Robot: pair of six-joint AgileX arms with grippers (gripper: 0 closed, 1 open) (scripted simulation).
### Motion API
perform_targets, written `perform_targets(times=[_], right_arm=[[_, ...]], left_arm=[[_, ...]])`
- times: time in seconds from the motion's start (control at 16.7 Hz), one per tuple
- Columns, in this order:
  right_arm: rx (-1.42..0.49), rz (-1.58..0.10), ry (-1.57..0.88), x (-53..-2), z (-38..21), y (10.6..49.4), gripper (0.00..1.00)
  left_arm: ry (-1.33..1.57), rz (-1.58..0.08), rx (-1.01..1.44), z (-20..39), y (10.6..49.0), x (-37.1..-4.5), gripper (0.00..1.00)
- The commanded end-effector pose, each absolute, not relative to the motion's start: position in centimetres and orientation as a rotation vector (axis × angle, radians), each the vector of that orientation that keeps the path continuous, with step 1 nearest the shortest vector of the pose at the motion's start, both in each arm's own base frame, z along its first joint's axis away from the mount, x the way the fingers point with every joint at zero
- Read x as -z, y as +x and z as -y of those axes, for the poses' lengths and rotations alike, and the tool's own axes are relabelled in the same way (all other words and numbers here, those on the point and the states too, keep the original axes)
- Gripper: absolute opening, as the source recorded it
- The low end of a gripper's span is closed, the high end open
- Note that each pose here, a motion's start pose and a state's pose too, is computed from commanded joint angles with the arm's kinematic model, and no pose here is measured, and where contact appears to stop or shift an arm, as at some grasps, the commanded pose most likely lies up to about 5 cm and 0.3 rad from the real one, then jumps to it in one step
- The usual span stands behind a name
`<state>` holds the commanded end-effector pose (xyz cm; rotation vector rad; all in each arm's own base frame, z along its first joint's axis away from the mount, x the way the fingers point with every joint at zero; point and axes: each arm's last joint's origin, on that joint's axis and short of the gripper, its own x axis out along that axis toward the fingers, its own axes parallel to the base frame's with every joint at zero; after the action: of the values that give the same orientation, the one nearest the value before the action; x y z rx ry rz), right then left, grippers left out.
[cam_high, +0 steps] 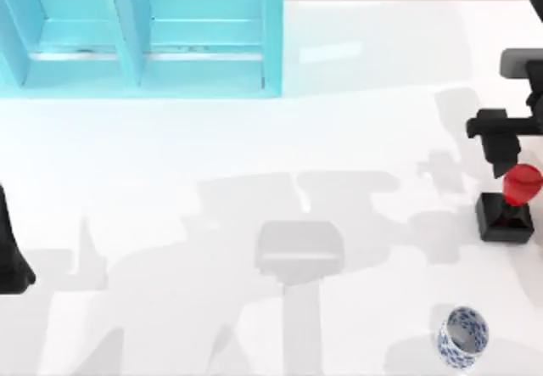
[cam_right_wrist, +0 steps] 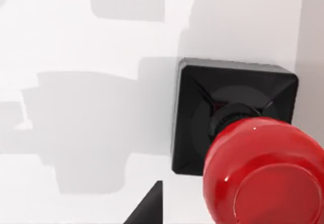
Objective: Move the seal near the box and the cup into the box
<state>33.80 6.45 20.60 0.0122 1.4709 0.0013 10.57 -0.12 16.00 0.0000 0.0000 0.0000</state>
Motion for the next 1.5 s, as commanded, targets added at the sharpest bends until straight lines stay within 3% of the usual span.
perform_targets(times=[0.66,1.2,1.5], right_arm=[[-0.003,-1.472,0.010,-21.0,-6.5,33.9,1.00],[-0.002,-1.473,0.012,-29.9,-6.5,34.0,1.00],[-0.004,-1.473,0.010,-30.5,-6.6,33.8,1.00]], left_arm=[[0.000,0.000,0.000,0.1,10.6,-16.0,1.00],[0.000,0.000,0.000,0.1,10.6,-16.0,1.00],[0.000,0.000,0.000,0.1,10.6,-16.0,1.00]])
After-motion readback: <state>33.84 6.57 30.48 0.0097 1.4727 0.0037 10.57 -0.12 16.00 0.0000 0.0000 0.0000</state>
